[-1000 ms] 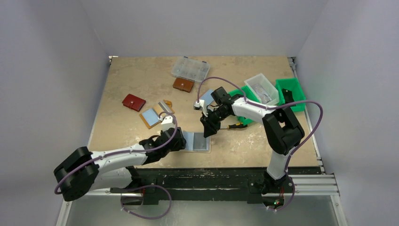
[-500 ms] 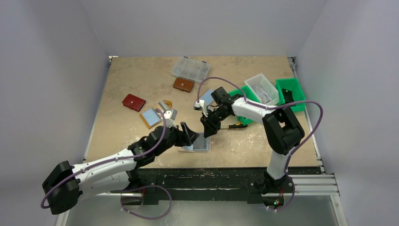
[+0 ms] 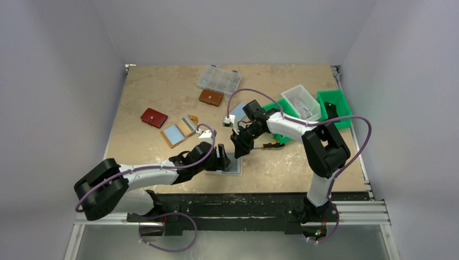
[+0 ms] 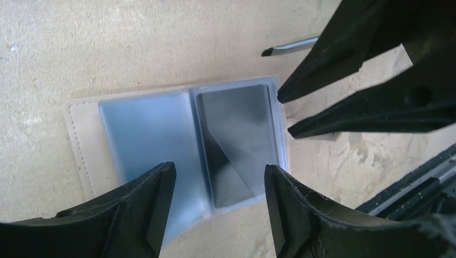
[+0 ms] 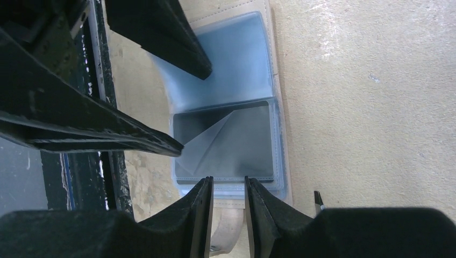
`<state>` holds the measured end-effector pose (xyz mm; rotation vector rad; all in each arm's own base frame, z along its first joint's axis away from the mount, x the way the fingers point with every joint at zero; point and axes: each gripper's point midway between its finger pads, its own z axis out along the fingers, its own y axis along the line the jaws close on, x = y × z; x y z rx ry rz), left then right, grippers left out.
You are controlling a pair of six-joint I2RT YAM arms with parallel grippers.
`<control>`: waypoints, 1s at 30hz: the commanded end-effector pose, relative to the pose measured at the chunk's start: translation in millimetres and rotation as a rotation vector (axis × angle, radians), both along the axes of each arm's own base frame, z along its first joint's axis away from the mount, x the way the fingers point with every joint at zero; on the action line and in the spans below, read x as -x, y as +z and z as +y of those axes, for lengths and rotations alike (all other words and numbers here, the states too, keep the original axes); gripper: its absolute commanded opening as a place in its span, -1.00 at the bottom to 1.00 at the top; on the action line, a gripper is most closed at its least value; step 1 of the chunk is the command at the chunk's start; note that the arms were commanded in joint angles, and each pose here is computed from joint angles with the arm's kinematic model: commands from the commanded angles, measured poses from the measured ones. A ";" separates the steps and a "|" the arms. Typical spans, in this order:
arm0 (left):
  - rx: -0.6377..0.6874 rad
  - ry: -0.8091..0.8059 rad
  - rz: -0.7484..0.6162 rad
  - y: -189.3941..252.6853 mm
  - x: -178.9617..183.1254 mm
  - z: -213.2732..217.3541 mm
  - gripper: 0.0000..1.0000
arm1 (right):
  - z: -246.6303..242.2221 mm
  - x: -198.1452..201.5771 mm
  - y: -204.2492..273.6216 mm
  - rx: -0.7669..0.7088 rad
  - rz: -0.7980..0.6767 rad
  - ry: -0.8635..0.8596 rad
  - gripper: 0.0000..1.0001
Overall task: Take the credit cards out of the card holder
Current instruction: Open the card holder at the center of the board.
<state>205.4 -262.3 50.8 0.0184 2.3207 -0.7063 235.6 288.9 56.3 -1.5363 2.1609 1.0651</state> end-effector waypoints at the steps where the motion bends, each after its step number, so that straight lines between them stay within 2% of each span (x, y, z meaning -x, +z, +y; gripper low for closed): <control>1: -0.011 0.027 -0.020 9.2 -16.8 -11.0 0.31 | 5.2 -9.6 18.2 -0.040 -0.045 -0.002 -0.31; 10: -0.006 -0.015 -0.037 14.4 -11.2 -27.3 0.31 | 4.9 -9.3 17.0 -0.040 -0.043 0.001 -0.31; 14: -0.081 -0.008 -0.061 13.6 -9.5 -32.6 0.32 | 4.9 -9.8 17.6 -0.041 -0.046 0.001 -0.31; 18: -0.238 0.014 -0.065 -1.0 -4.5 -29.1 0.36 | 4.9 -10.1 18.7 -0.043 -0.048 0.000 -0.31; 22: -0.318 0.018 -0.074 -6.9 -2.2 -32.6 0.52 | 3.9 -10.7 19.3 -0.044 -0.049 -0.004 -0.31; 27: -0.358 0.027 -0.080 -7.9 -3.1 -33.6 0.52 | 3.8 -10.6 20.0 -0.045 -0.049 -0.003 -0.31; 30: -0.354 0.028 -0.082 -6.9 -2.8 -34.0 0.39 | 3.3 -11.1 19.9 -0.045 -0.049 -0.005 -0.31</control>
